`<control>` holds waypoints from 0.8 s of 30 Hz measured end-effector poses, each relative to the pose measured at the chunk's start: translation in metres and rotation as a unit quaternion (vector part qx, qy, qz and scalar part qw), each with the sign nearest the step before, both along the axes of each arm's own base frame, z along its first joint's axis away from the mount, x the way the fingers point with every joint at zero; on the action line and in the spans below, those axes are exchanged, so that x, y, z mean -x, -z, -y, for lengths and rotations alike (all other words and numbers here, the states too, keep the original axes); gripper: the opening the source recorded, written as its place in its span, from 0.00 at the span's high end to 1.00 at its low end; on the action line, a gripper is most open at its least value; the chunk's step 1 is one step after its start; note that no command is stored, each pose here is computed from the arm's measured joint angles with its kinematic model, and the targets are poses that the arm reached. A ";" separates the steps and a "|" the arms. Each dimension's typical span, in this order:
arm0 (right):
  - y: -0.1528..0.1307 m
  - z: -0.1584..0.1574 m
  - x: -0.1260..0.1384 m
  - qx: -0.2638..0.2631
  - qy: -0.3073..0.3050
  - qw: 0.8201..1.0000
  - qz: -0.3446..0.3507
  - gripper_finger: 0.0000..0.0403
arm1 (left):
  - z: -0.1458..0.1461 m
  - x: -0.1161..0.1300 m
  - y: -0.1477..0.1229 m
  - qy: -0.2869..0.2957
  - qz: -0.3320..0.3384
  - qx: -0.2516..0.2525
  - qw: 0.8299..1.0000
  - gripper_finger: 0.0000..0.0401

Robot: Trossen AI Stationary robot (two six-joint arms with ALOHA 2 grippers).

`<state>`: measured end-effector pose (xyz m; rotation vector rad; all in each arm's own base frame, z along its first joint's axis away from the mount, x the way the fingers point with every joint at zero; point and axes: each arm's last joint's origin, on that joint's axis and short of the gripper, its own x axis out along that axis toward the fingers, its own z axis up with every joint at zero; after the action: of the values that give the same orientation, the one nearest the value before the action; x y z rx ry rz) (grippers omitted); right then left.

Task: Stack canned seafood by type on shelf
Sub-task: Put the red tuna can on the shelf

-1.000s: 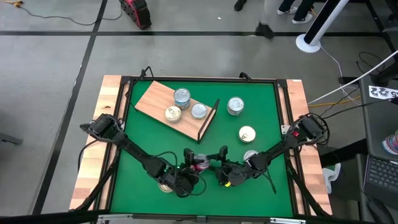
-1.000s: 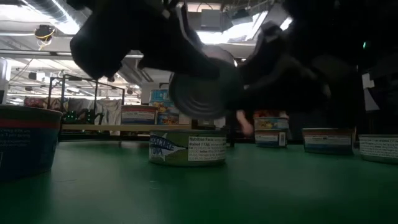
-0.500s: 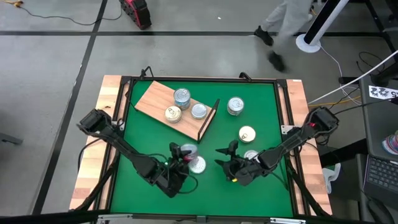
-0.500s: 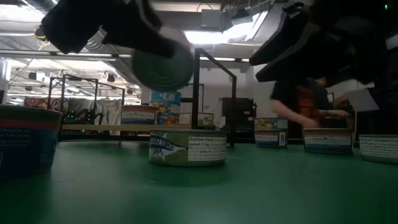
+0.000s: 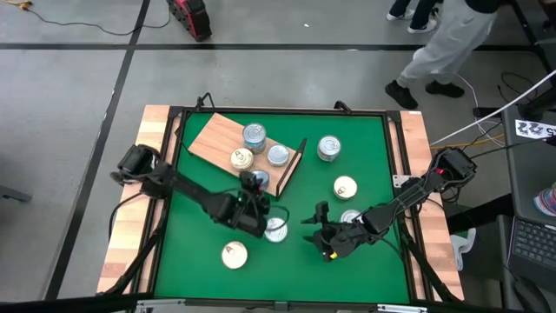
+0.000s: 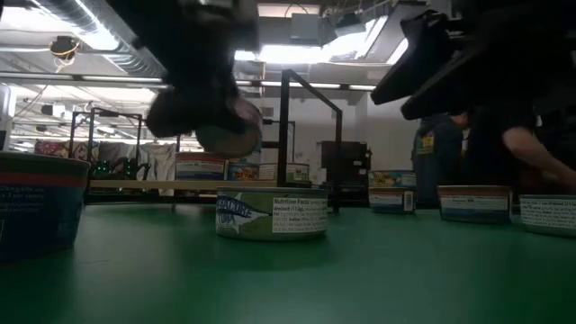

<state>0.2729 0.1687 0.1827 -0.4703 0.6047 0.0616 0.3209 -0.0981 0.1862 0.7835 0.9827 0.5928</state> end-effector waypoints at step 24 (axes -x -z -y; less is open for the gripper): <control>0.001 -0.002 0.000 -0.019 -0.026 0.999 -0.013 0.39 | -0.056 -0.021 0.006 -0.010 -0.050 0.098 0.994 0.56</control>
<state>0.2726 0.1706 0.1820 -0.4497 0.6158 0.1283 0.3417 -0.0418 0.1805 0.6351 1.1242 0.4692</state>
